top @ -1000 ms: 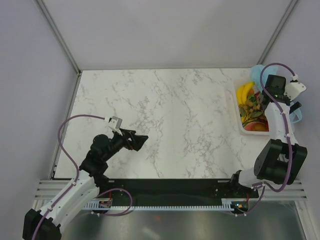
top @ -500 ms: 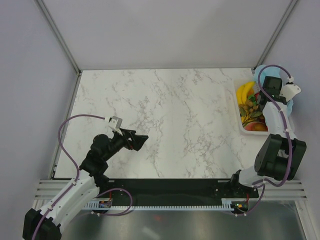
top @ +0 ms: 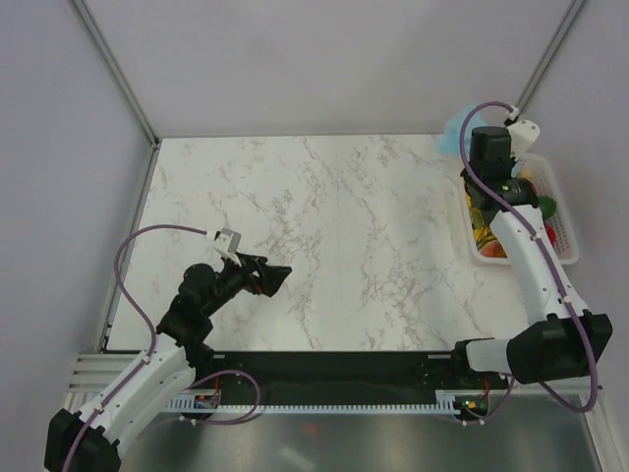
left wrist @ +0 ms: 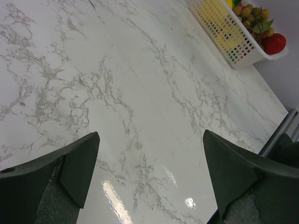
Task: Place the fake fruits into the plastic bag and tie a complex knot
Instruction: Pick up the plastic bag at the center of the board, then open the plastic bag at the center of the board.
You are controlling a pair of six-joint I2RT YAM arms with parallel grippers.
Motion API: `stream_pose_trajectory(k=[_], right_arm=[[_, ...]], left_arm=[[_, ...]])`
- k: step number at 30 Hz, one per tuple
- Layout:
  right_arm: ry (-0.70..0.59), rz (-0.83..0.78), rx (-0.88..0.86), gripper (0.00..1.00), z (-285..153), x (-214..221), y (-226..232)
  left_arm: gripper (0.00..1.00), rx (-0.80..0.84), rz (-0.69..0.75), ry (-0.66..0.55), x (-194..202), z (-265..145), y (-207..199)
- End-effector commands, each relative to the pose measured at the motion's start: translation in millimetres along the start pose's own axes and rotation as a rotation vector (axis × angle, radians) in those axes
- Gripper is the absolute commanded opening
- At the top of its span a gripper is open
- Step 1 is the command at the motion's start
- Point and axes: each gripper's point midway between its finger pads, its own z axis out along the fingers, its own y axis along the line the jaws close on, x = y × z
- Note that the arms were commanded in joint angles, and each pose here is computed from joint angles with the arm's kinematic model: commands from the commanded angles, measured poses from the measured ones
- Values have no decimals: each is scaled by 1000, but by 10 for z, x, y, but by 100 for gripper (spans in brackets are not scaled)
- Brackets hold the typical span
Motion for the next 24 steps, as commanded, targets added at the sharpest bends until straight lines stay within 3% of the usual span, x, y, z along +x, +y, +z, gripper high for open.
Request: stream_pose_trajectory(k=[1, 8, 14, 17, 19, 24], right_arm=[[83, -27, -241, 0, -331, 109, 441], [266, -106, -665, 1, -1212, 900, 1197], [421, -288, -851, 5, -1908, 1909, 1565], [450, -382, -871, 54, -2117, 2272, 1558], [434, -417, -876, 72, -2183, 2358, 1514], [398, -498, -990, 74, -2407, 2365, 1545]], left_arm=[[100, 37, 59, -50, -184, 5, -95], [100, 7, 55, -64, -219, -11, -53], [100, -132, 35, -81, -254, -55, 174], [100, -213, 19, -98, -291, -108, 299], [100, -240, 12, -116, -319, -133, 339], [100, -273, 1, -115, -309, -148, 395]])
